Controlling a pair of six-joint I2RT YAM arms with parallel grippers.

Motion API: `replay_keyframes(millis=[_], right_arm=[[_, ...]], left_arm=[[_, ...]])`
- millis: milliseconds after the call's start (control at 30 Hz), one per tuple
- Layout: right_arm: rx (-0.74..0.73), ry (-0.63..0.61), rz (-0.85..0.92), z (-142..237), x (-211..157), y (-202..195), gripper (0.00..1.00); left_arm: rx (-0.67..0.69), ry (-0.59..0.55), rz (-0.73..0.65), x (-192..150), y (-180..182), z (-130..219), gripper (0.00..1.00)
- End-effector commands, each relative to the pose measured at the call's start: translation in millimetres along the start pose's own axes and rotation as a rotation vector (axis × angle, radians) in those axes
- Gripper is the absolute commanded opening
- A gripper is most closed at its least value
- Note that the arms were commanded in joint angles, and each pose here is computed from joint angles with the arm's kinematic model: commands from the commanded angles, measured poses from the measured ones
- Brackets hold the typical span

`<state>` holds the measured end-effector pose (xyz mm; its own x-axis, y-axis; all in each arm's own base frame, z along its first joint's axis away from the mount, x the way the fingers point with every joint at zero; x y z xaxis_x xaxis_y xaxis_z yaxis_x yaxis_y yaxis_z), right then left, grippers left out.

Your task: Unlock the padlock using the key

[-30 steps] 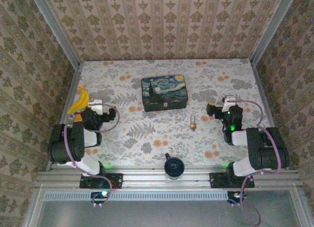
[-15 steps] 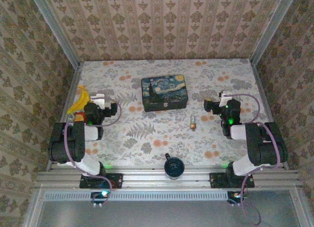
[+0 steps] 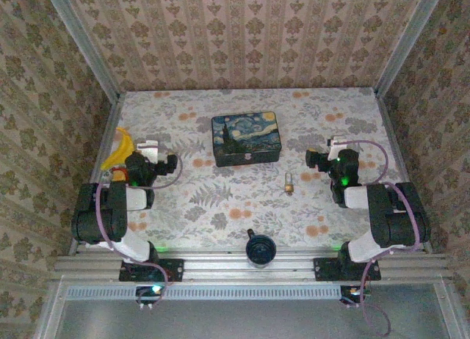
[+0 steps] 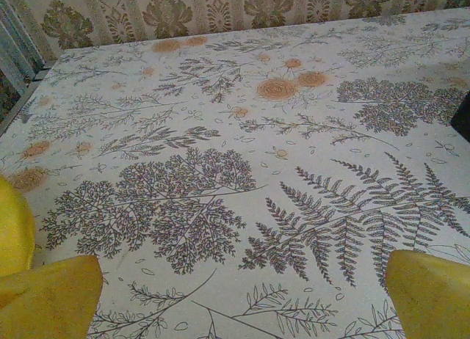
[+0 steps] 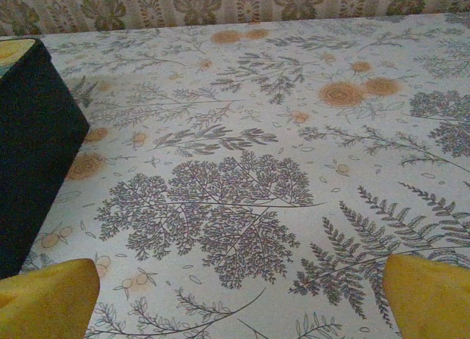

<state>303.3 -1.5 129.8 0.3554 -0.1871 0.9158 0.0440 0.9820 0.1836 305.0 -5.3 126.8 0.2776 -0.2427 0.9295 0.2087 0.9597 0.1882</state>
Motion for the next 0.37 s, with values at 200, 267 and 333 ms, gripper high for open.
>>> replay_keyframes(millis=[200, 267, 333], right_arm=[[-0.02, -0.01, 0.015, -2.4, 3.6, 0.6, 1.0], [-0.02, -0.01, 0.014, -2.4, 3.6, 0.6, 1.0], [-0.019, -0.01, 0.014, -2.5, 3.7, 0.6, 1.0]], left_arm=[[-0.022, -0.019, -0.022, 1.9, -3.0, 2.6, 1.0], [-0.021, -0.02, -0.022, 2.1, -2.9, 2.6, 1.0], [-0.022, -0.018, -0.023, 1.7, -3.2, 2.5, 1.0]])
Point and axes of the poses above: each hand's point on the last joint's axis, 136 mm out from that joint toward the fingers, its own z axis back along the fingers, its own y axis along the line the jaws close on, x = y × z, the point moved 10 cm from there along z, back along the fingers, and after that the axes turned 8 degrees about -z, right-handed, at the moved point
